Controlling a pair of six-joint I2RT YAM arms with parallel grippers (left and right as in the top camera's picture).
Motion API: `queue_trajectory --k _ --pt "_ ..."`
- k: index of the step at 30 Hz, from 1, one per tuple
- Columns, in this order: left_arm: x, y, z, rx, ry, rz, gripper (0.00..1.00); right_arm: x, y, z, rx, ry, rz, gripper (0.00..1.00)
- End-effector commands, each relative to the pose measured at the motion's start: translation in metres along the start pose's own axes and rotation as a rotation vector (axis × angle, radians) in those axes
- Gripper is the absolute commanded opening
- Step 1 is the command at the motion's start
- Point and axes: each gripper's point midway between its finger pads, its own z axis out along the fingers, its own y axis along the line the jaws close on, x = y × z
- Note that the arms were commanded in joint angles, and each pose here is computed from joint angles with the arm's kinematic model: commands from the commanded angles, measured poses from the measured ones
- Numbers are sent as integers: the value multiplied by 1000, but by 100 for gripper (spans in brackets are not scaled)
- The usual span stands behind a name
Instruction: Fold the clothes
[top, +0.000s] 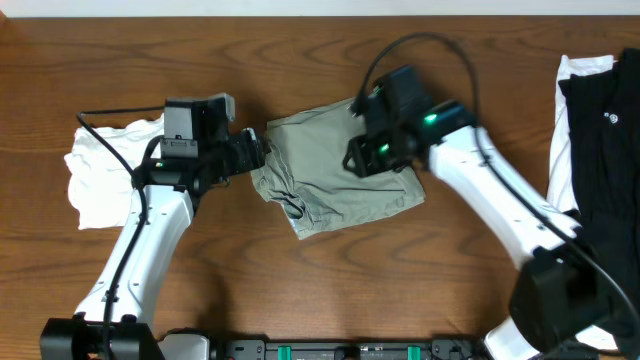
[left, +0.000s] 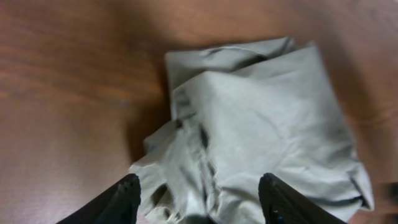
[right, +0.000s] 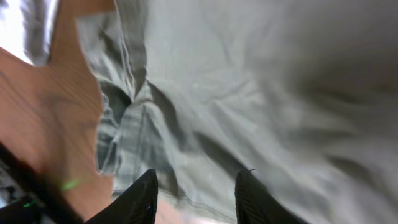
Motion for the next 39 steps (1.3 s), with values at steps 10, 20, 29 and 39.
queue_trajectory --k 10,20,29,39 --pt "13 -9 38 40 69 22 82 60 26 63 -6 161 -65 44" --pt "12 2 74 39 71 -44 86 62 14 65 63 158 -66 44" --pt "9 -1 96 102 65 -82 79 62 14 65 65 156 -64 44" --pt "5 -20 89 218 85 -105 6 60 8 64 98 147 -45 44"
